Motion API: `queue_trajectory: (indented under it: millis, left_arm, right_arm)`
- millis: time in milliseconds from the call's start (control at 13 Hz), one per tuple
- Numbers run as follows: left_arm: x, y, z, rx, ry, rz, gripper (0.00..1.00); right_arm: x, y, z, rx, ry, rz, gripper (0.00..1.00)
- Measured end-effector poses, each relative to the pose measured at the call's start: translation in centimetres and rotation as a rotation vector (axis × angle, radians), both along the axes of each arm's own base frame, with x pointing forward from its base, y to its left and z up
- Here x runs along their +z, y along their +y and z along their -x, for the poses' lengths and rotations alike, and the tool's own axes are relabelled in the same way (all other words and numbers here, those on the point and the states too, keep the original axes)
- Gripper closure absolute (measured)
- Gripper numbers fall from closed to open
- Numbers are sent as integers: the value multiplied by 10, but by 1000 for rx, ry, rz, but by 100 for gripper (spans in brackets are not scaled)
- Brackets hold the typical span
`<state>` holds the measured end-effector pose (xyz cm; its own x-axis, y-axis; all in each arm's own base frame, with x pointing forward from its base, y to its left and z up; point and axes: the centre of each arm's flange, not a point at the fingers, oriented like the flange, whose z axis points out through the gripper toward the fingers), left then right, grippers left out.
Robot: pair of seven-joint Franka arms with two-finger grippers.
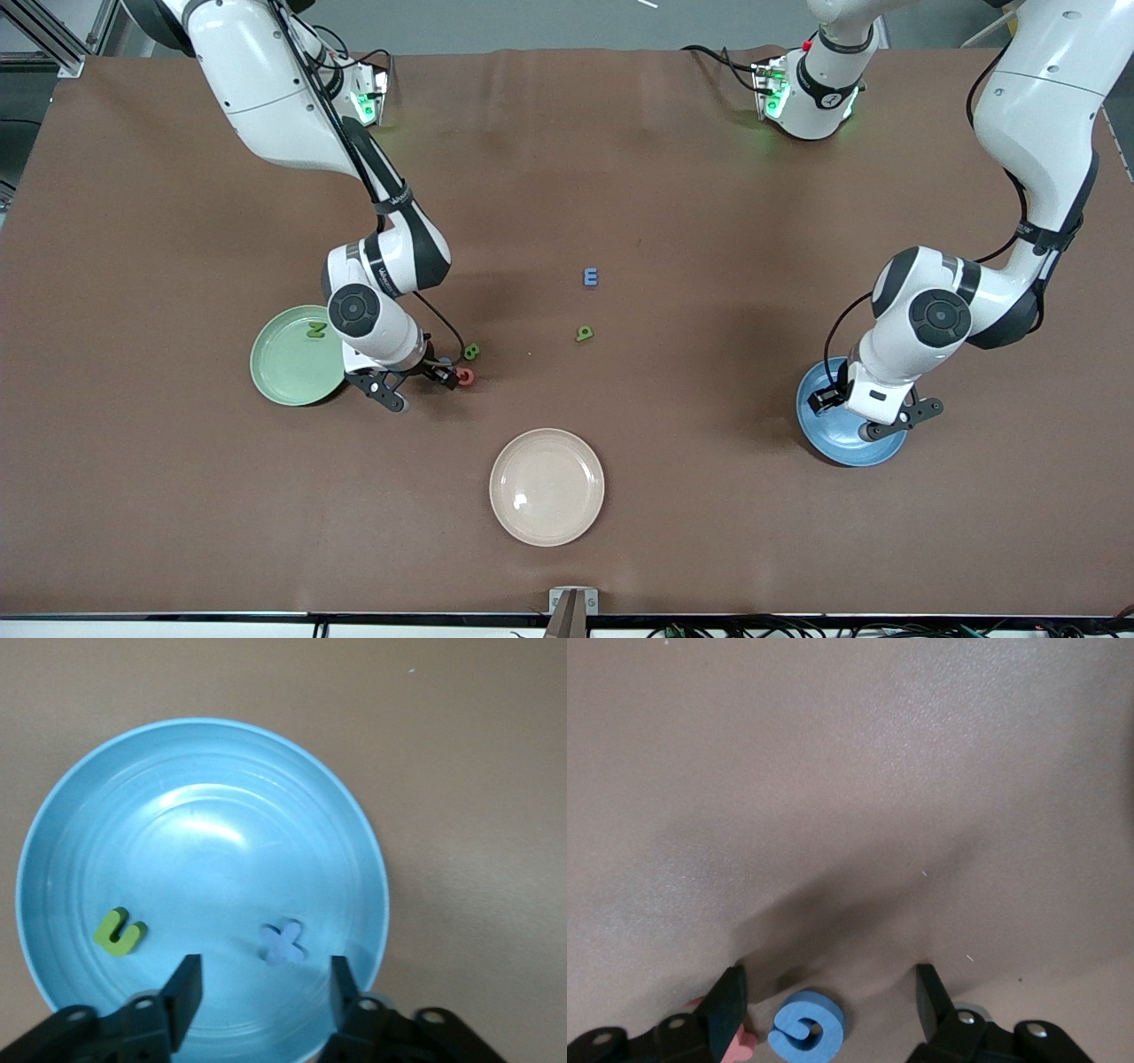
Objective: Sort upper and lower case letters into plates
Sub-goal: 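Grasp the blue G with the right gripper while the left gripper reaches the d, then carry the G to the green plate while the left gripper grasps the d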
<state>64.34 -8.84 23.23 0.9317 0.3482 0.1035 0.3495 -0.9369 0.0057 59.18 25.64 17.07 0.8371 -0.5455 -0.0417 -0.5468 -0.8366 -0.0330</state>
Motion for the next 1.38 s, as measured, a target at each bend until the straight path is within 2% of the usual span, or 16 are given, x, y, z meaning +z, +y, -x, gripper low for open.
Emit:
queue_trajectory:
  millis: [77, 153, 230, 614, 844, 920, 1074, 1381]
  left_arm:
    - [6, -19, 3, -2, 5, 13, 14]
    - [14, -49, 9, -2, 14, 33, 5]
    - [23, -85, 17, -2, 16, 57, 0]
    - [38, -287, 88, 81, 17, 135, 0]
    - [9, -354, 120, 118, 46, 135, 0]
    - [-4, -368, 129, 119, 44, 115, 0]
    - [-25, -389, 139, 138, 38, 85, 3]
    - [-35, -412, 133, 220, 67, 125, 10]
  right_arm:
    - [0, 1, 0, 1, 1, 0, 20]
    - [1, 2, 0, 3, 1, 0, 27]
    - [1, 2, 1, 3, 1, 0, 27]
    - [1, 15, 7, -6, 5, 1, 29]
    - [1, 26, 12, -2, 6, 2, 33]
    - [2, 27, 12, 0, 6, 1, 39]
    - [2, 27, 12, -1, 7, 1, 43]
    - [3, 26, 12, 2, 7, 2, 48]
